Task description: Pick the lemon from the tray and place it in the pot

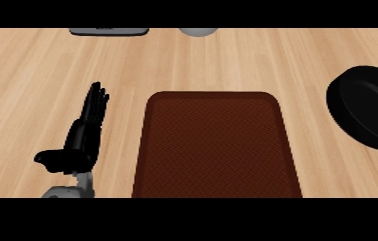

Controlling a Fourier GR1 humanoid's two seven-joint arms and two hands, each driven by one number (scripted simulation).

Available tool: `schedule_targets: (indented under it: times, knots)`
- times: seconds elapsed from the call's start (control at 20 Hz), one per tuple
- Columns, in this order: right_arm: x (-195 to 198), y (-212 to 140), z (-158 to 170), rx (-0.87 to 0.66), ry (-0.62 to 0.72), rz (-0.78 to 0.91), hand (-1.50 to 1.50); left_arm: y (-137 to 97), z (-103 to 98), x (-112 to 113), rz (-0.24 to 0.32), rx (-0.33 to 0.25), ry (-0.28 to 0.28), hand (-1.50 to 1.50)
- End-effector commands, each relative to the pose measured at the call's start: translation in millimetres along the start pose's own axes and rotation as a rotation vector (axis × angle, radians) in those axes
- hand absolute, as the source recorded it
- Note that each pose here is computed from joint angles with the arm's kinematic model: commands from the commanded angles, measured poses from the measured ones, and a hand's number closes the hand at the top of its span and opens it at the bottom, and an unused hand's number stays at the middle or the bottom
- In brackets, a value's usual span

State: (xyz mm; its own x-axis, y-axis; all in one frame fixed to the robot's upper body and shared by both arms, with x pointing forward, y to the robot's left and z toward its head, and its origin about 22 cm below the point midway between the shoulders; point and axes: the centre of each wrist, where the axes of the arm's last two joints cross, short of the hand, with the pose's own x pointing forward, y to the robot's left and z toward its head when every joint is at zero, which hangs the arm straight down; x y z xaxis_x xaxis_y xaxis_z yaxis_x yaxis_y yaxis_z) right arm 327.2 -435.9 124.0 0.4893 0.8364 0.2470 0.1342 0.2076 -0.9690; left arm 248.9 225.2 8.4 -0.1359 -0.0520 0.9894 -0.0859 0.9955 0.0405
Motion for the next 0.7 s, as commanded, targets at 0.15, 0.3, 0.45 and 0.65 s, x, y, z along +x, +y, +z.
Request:
schedule_targets:
  times: [0.15,0.3,0.45,0.65]
  knots:
    - [-48.2,32.4,-9.6,0.181,0.085,-0.068,-1.50,-1.5,11.6,-13.2,0.001,0.009,0.000,0.00]
    - [-43.0,40.6,-7.4,0.109,-0.017,-0.247,-1.50,2.1,1.7,-11.7,0.002,0.010,0.011,0.00]
    - [-31.2,17.9,-18.2,-0.040,-0.042,-0.490,-1.50,1.0,5.8,-5.0,-0.009,0.023,0.013,0.00]
    - [-39.9,4.6,-22.6,-0.171,-0.060,-0.782,-1.50,4.5,6.2,-7.3,-0.007,0.005,0.016,0.00]
